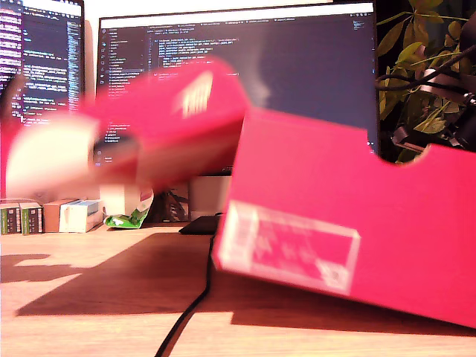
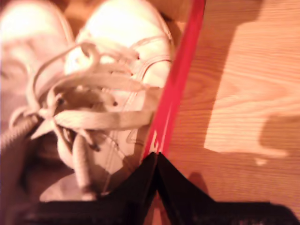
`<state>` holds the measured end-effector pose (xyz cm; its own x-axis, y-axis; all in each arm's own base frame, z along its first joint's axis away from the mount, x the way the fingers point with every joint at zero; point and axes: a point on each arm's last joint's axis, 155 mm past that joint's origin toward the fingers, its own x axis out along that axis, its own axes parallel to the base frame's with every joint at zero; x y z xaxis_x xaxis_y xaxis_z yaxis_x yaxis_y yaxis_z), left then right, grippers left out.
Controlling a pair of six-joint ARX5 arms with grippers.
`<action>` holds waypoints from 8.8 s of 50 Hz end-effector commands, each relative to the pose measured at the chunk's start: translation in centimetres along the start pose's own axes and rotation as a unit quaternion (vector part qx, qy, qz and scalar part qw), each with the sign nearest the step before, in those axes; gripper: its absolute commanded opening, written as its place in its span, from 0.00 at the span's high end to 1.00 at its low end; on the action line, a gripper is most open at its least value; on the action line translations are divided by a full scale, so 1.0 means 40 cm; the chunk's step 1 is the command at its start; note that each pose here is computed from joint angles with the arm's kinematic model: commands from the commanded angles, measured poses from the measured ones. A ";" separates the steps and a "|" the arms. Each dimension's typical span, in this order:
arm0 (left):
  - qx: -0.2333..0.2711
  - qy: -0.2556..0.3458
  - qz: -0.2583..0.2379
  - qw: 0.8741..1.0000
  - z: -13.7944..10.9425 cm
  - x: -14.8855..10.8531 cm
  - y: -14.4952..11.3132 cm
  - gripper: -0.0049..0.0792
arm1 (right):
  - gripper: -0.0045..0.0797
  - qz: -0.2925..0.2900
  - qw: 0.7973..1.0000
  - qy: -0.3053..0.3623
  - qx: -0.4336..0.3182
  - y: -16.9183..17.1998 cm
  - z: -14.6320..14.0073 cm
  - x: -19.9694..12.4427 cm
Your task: Close the red shoebox by pushing the lid with your left arm and holding the box in place with your right arm
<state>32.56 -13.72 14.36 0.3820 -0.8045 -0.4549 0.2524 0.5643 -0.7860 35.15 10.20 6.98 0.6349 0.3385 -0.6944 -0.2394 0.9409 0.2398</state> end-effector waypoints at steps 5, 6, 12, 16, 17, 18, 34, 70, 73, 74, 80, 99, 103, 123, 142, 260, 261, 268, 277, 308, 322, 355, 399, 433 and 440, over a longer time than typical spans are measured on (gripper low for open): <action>0.046 -0.006 -0.034 0.998 0.020 -0.022 -0.106 0.96 | 0.96 0.053 0.998 0.012 -0.028 0.087 -0.014 0.010; 0.047 -0.007 -0.035 0.998 0.020 -0.024 -0.110 0.96 | 0.96 0.053 0.998 0.013 -0.029 0.087 -0.014 0.010; 0.043 -0.002 -0.034 0.999 0.008 -0.030 -0.119 0.96 | 0.96 0.052 0.998 0.016 -0.030 0.086 -0.019 0.010; 0.036 0.005 -0.029 0.999 -0.003 -0.030 -0.114 0.96 | 0.96 0.052 0.998 0.017 -0.032 0.086 -0.020 0.010; 0.036 0.008 -0.027 0.999 -0.007 -0.030 -0.111 0.96 | 0.96 0.052 0.998 0.017 -0.034 0.086 -0.020 0.010; 0.037 0.010 -0.026 0.999 -0.011 -0.030 -0.110 0.96 | 0.96 0.052 0.998 0.017 -0.034 0.086 -0.020 0.010; 0.031 0.020 -0.016 0.999 -0.026 -0.030 -0.098 0.96 | 0.96 0.051 0.998 0.026 -0.040 0.084 -0.032 0.010; 0.083 -0.015 -0.022 0.996 0.085 -0.082 -0.205 0.96 | 0.96 0.044 0.997 0.038 -0.047 0.076 -0.048 0.009; 0.084 -0.015 -0.022 0.996 0.086 -0.083 -0.207 0.96 | 0.96 0.044 0.997 0.037 -0.048 0.077 -0.046 0.009; 0.083 -0.015 -0.022 0.996 0.085 -0.083 -0.206 0.96 | 0.96 0.044 0.997 0.037 -0.048 0.077 -0.046 0.009; 0.082 -0.007 -0.024 0.996 0.075 -0.077 -0.212 0.96 | 0.96 0.045 0.997 0.033 -0.048 0.078 -0.042 0.010; 0.122 0.016 -0.063 0.990 0.052 -0.031 -0.317 0.96 | 0.96 0.045 0.997 0.033 -0.048 0.078 -0.041 0.010; 0.138 0.019 -0.073 0.988 0.052 -0.027 -0.351 0.96 | 0.96 0.045 0.997 0.031 -0.048 0.078 -0.039 0.010; 0.200 0.007 -0.117 0.973 0.054 0.008 -0.479 0.96 | 0.96 -0.024 1.000 0.003 -0.017 -0.010 0.056 -0.031; 0.288 -0.058 -0.155 0.943 0.089 0.030 -0.605 0.96 | 0.96 -0.050 0.998 -0.036 -0.022 -0.056 0.192 -0.108; 0.041 0.208 0.302 0.929 -0.066 0.090 0.269 0.96 | 0.96 0.004 0.988 0.136 -0.067 0.033 -0.002 0.021; 0.040 0.211 0.302 0.929 -0.069 0.088 0.268 0.96 | 0.96 0.005 0.988 0.136 -0.069 0.036 -0.003 0.021; 0.050 0.216 0.299 0.928 -0.069 0.074 0.250 0.96 | 0.96 0.009 0.988 0.137 -0.075 0.046 -0.005 0.023; 0.086 0.166 0.291 0.938 -0.005 0.047 0.182 0.96 | 0.96 0.009 0.988 0.133 -0.076 0.046 0.000 0.024; 0.099 0.107 0.365 0.919 0.085 -0.066 0.195 0.96 | 0.96 0.009 0.989 0.126 -0.078 0.047 0.008 0.026; 0.060 0.156 0.340 0.926 0.036 -0.017 0.264 0.96 | 0.96 0.009 0.989 0.122 -0.079 0.048 0.013 0.027; -0.010 0.203 0.244 0.948 -0.031 0.067 0.314 0.96 | 0.96 0.009 0.990 0.114 -0.081 0.049 0.024 0.030; 0.008 0.152 0.139 0.978 0.054 0.035 0.148 0.96 | 0.96 0.010 0.990 0.114 -0.083 0.049 0.024 0.030; 0.068 0.103 0.024 0.992 0.136 -0.024 -0.125 0.96 | 0.96 0.010 0.990 0.113 -0.084 0.051 0.024 0.030; 0.086 0.106 0.001 0.991 0.132 -0.016 -0.176 0.96 | 0.96 0.013 0.990 0.114 -0.086 0.057 0.023 0.031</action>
<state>36.55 -13.87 23.01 0.2683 -0.7844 -0.5592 0.3901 0.6192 -0.6814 36.30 11.01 7.30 0.4665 0.2866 -0.8368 -0.3394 0.9316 0.1299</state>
